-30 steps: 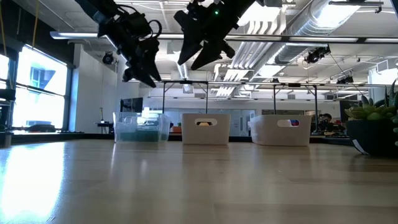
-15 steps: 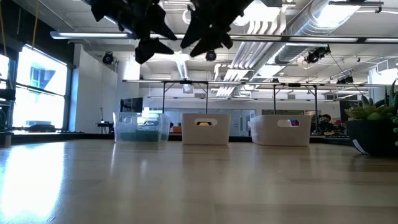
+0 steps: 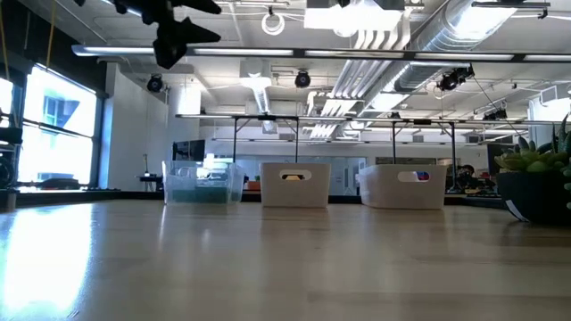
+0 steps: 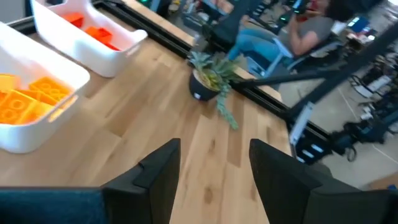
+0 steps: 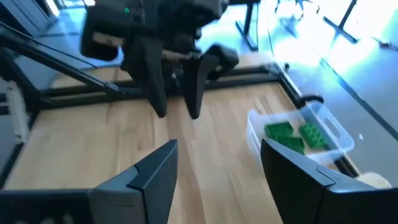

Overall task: Sort & place blocks by color
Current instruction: Return to Home Position

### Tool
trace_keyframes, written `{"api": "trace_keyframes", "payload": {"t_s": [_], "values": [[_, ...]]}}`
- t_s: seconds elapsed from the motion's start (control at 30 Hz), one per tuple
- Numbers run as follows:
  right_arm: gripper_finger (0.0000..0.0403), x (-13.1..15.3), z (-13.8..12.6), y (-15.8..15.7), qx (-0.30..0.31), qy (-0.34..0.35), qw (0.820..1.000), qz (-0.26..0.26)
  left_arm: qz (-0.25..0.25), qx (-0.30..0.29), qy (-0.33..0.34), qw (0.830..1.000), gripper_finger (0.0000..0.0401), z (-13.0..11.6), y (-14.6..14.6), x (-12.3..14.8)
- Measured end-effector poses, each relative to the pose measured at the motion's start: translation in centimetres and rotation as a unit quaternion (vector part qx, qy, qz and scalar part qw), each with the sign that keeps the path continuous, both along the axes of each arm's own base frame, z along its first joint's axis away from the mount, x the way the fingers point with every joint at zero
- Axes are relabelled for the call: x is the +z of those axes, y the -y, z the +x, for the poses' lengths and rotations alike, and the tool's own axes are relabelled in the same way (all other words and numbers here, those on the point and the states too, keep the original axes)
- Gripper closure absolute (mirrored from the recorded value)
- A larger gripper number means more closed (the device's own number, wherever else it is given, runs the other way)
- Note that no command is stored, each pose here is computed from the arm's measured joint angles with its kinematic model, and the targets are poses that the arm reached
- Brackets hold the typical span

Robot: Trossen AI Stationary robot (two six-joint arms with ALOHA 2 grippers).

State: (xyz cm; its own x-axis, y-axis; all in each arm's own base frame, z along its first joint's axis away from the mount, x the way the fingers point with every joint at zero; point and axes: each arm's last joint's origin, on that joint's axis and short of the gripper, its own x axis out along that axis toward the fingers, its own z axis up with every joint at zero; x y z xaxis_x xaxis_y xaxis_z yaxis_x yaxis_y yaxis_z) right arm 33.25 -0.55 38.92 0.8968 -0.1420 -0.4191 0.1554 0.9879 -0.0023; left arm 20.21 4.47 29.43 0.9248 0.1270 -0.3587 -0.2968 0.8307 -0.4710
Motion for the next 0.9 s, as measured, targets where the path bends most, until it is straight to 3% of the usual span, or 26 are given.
{"api": "trace_keyframes", "payload": {"t_s": [0.27,0.53,0.9], "values": [[0.0187,1.5,-1.3,-0.1,-0.013,0.029,0.999,-0.001,0.042,-0.055,0.043,0.997,0.0220,-3.5,2.7,-2.0],[0.0187,2.1,-1.3,1.1,-0.062,0.061,0.996,-0.005,0.044,-0.062,0.088,0.993,0.0220,-6.2,3.3,-5.8],[0.0187,2.0,-1.5,3.3,-0.122,0.072,0.989,0.052,0.061,-0.060,0.097,0.992,0.0220,-8.1,3.4,-9.7]]}}
